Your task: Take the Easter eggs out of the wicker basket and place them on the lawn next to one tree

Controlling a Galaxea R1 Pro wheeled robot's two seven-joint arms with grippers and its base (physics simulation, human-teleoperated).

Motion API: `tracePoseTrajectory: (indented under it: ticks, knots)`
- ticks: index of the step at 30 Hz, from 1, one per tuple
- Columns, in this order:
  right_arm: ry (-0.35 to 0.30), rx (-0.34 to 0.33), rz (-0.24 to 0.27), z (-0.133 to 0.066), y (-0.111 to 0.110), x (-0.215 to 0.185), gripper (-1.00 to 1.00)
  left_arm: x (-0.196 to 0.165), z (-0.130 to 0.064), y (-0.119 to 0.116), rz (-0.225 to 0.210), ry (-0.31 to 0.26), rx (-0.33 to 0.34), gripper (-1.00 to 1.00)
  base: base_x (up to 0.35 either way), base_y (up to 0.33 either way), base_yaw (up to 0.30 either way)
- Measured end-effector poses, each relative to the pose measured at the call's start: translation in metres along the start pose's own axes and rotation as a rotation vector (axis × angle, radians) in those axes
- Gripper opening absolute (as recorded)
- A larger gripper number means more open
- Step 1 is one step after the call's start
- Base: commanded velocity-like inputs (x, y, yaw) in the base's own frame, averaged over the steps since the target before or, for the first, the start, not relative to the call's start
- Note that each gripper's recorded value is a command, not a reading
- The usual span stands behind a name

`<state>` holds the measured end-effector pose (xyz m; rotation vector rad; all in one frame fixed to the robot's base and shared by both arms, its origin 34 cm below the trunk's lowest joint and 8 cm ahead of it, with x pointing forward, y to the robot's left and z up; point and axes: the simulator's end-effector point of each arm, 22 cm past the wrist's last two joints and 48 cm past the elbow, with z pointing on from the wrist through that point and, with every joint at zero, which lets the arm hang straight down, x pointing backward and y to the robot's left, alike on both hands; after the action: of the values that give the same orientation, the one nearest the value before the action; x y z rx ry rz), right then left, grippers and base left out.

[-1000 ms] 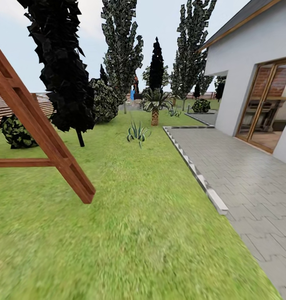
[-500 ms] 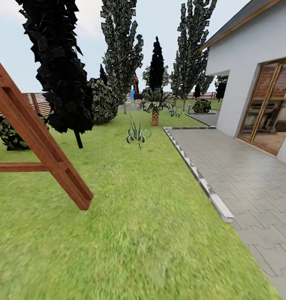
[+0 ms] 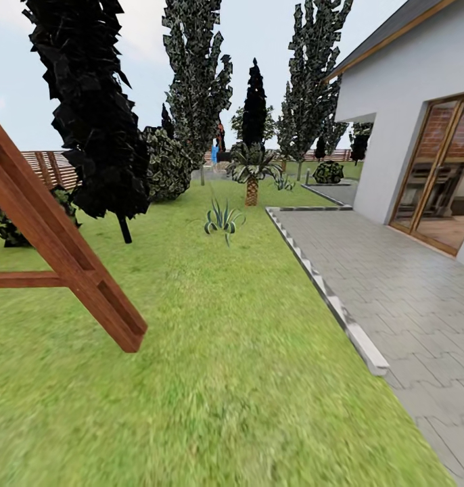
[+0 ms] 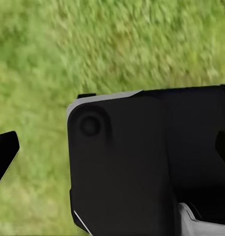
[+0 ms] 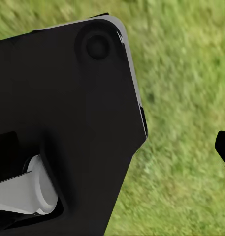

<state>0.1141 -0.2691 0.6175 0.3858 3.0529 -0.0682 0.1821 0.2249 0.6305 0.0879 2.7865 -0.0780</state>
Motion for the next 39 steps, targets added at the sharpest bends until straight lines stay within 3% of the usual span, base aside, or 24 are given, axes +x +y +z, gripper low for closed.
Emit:
tracePoseTrajectory:
  ticks: [39]
  knots:
    - [0.000,0.000,0.000,0.0000,0.0000,0.0000,1.00,-0.0002,0.0001,-0.0002,0.000,0.000,0.000,1.00,0.313,0.000,0.000]
